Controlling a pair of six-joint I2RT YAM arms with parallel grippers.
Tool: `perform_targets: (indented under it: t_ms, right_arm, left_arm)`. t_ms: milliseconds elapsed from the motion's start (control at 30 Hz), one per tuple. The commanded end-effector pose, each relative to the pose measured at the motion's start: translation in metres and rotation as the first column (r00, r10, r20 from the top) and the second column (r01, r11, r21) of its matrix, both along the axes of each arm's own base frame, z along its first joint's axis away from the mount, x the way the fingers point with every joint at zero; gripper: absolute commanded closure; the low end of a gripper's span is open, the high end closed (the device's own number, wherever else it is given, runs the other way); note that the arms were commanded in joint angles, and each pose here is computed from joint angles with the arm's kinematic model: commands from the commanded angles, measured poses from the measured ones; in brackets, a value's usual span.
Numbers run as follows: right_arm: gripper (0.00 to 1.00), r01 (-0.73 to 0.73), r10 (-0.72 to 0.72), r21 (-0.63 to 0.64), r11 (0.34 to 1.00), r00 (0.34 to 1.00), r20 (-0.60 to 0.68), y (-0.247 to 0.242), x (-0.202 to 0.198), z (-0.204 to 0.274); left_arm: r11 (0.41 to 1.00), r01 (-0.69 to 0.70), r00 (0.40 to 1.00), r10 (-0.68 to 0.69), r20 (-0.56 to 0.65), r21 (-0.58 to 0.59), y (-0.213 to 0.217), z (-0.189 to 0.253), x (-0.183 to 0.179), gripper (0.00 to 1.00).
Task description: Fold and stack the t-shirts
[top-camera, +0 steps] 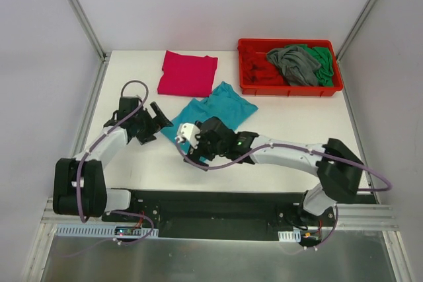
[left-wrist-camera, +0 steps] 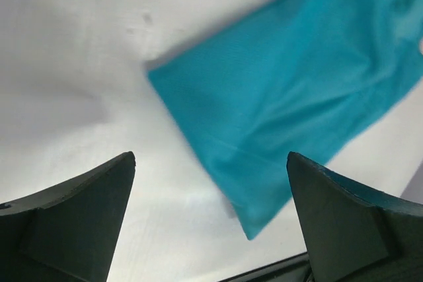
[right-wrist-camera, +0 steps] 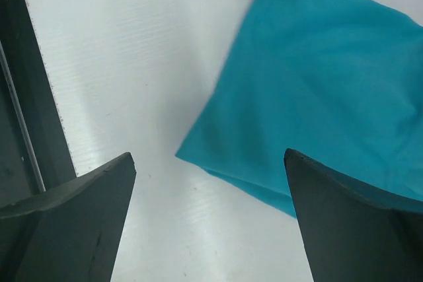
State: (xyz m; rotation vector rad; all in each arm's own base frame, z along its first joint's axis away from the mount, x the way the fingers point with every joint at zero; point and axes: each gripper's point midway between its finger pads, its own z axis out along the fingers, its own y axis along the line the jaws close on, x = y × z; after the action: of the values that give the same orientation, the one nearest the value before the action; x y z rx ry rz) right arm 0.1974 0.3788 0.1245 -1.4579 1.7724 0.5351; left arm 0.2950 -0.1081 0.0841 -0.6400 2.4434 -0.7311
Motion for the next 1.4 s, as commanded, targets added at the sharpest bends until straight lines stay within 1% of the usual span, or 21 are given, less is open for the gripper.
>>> perform_targets:
  t_ms: [0,33,100,167,233,333,433,500,533,567,633,700,733,767,800,900,1067,1100,1200,1267,1367]
  right_arm:
    - [0.01,-0.07,0.075,-0.128,0.989,0.997,0.033,0.026,-0.002,-0.026]
    - [0.01,-0.07,0.077,-0.164,0.984,0.996,0.035,0.029,-0.002,-0.034]
    - [0.01,-0.06,0.075,-0.204,0.977,0.995,0.064,0.036,0.004,-0.043]
    - [0.06,-0.036,0.058,-0.229,0.973,0.994,0.09,0.04,0.011,-0.049]
    - [0.09,-0.013,0.038,-0.251,0.968,0.995,0.096,0.038,0.015,-0.056]
    - [0.13,-0.02,0.045,-0.278,0.96,0.996,0.082,0.032,0.009,-0.066]
    - [0.14,-0.031,0.055,-0.302,0.953,0.996,0.072,0.026,0.001,-0.076]
    - [0.15,-0.022,0.05,-0.318,0.948,0.996,0.08,0.025,0.0,-0.082]
    - [0.18,-0.015,0.045,-0.33,0.944,0.995,0.085,0.023,0.002,-0.086]
    - [0.2,-0.012,0.046,-0.338,0.941,0.995,0.092,0.023,0.002,-0.088]
    - [0.27,-0.005,0.041,-0.352,0.936,0.995,0.094,0.021,0.002,-0.093]
    - [0.33,0.015,0.025,-0.363,0.932,0.994,0.104,0.019,0.005,-0.096]
    - [0.37,0.019,0.022,-0.369,0.929,0.994,0.106,0.018,0.005,-0.098]
    - [0.45,0.024,0.017,-0.372,0.928,0.994,0.105,0.017,0.005,-0.098]
    - [0.51,0.009,0.027,-0.375,0.927,0.995,0.092,0.017,0.0,-0.1]
    - [0.65,-0.046,0.069,-0.358,0.933,0.996,0.051,0.024,-0.016,-0.1]
    - [0.94,-0.116,0.134,-0.361,0.925,0.991,0.025,0.037,-0.042,-0.095]
    - [0.97,-0.139,0.154,-0.348,0.927,0.988,0.016,0.041,-0.05,-0.09]
    - [0.99,-0.198,0.197,-0.273,0.941,0.98,-0.033,0.058,-0.082,-0.069]
    - [0.99,-0.253,0.242,-0.156,0.955,0.966,-0.089,0.075,-0.108,-0.043]
    - [0.99,-0.303,0.302,0.023,0.953,0.933,-0.195,0.091,-0.139,0.0]
  left_arm:
    - [0.998,-0.052,0.988,0.056,-0.143,0.034,0.017,-0.025,0.001,0.07]
    - [0.999,-0.042,0.987,0.044,-0.153,0.02,0.014,-0.026,0.004,0.11]
    - [0.999,-0.042,0.983,0.045,-0.18,0.02,0.013,-0.033,0.008,0.14]
    - [0.999,-0.039,0.98,0.04,-0.195,0.013,0.011,-0.039,0.01,0.19]
    - [0.999,-0.041,0.978,0.044,-0.203,0.016,0.012,-0.044,0.011,0.21]
    - [0.999,-0.04,0.973,0.044,-0.228,0.023,0.012,-0.055,0.011,0.27]
    - [1.0,-0.014,0.966,0.017,-0.258,0.012,0.006,-0.066,0.01,0.35]
    - [1.0,0.004,0.963,0.0,-0.269,0.012,0.001,-0.07,0.01,0.37]
    - [1.0,0.009,0.961,-0.005,-0.277,0.012,-0.001,-0.073,0.009,0.37]
    - [1.0,0.017,0.959,-0.012,-0.281,0.015,-0.002,-0.075,0.01,0.41]
    - [1.0,0.017,0.955,-0.011,-0.295,0.018,-0.002,-0.079,0.01,0.52]
    - [1.0,0.013,0.954,-0.004,-0.299,0.029,-0.001,-0.082,0.011,0.68]
    - [0.999,0.007,0.955,0.005,-0.297,0.037,0.001,-0.081,0.011,0.79]
    - [0.999,0.002,0.955,0.011,-0.296,0.044,0.002,-0.08,0.01,0.92]
    - [0.999,-0.005,0.956,0.02,-0.291,0.052,0.004,-0.079,0.009,1.0]
    - [0.996,-0.024,0.961,0.046,-0.274,0.081,0.01,-0.071,0.005,1.0]
    - [0.982,-0.086,0.966,0.124,-0.228,0.168,0.03,-0.05,-0.008,1.0]
    - [0.977,-0.102,0.967,0.142,-0.211,0.187,0.035,-0.043,-0.011,1.0]
    - [0.956,-0.175,0.969,0.21,-0.131,0.234,0.05,-0.019,-0.021,1.0]
    - [0.933,-0.233,0.962,0.263,-0.078,0.272,0.063,-0.002,-0.029,1.0]
    - [0.91,-0.307,0.95,0.311,0.031,0.278,0.075,0.03,-0.039,1.0]
